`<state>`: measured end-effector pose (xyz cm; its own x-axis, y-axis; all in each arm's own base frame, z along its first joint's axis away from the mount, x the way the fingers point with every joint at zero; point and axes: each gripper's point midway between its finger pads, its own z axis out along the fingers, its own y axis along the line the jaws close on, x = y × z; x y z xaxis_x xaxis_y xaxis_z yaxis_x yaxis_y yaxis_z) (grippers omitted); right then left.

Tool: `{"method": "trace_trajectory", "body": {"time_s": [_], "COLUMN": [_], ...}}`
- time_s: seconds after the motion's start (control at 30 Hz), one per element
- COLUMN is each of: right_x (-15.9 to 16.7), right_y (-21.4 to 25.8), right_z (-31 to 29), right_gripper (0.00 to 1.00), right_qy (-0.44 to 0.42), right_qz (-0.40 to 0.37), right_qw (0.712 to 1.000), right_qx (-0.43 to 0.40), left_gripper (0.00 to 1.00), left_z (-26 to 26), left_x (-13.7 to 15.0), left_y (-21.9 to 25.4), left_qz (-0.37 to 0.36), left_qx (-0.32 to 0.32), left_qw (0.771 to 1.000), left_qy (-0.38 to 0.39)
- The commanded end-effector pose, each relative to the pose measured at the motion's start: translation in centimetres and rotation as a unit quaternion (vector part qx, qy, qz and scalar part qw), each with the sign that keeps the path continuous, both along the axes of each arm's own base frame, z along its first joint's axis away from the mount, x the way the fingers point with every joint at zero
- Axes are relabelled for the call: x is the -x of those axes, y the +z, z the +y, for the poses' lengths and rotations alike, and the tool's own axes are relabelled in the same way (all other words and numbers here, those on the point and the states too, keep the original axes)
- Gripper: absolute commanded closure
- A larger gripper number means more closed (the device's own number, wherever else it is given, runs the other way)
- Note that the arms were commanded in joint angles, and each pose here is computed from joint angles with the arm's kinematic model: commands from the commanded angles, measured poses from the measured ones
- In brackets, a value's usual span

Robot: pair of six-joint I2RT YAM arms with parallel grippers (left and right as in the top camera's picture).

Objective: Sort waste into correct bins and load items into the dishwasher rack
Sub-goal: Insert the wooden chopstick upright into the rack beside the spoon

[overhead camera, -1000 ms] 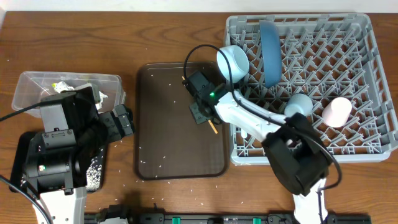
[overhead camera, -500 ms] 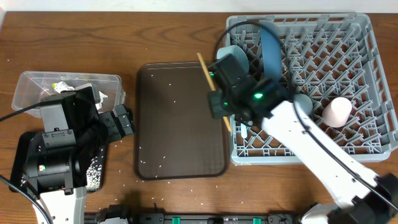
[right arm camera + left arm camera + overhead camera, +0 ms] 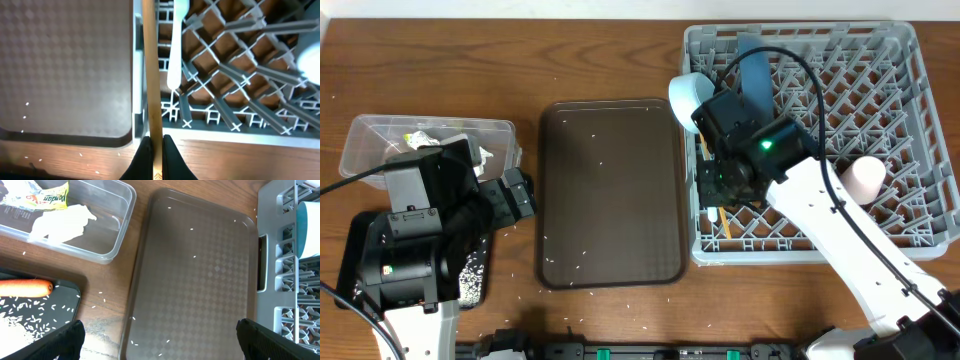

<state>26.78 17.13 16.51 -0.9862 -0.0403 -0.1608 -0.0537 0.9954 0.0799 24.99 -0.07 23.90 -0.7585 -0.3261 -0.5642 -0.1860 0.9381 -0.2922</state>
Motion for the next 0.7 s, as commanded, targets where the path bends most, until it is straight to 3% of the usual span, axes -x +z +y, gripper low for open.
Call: {"method": "trace_trajectory", "body": {"time_s": [0.0, 0.27, 0.67], "right_x": [1.1, 1.8, -2.8], "right_y": [-1.6, -5.0, -8.2], "right_z": [0.3, 0.1, -1.5], "right_gripper": [0.99, 0.99, 0.99], "right_qy": [-0.007, -0.027, -0.066], "right_qz": [0.038, 0.055, -0.032], "right_qw": [0.999, 0.998, 0.997], "right_qx": [-0.010, -0.012, 0.007], "left_gripper": [0.02, 0.02, 0.02], "left_z": [-0.1, -0.1, -0.1], "left_x": [-0.1, -0.1, -0.1], "left_y": [0.8, 0.8, 0.8], "left_qz": [-0.009, -0.009, -0.009], "left_qx": [0.000, 0.000, 0.000], "left_qw": [1.000, 1.000, 1.000], "left_qy": [-0.003, -0.004, -0.004]}}
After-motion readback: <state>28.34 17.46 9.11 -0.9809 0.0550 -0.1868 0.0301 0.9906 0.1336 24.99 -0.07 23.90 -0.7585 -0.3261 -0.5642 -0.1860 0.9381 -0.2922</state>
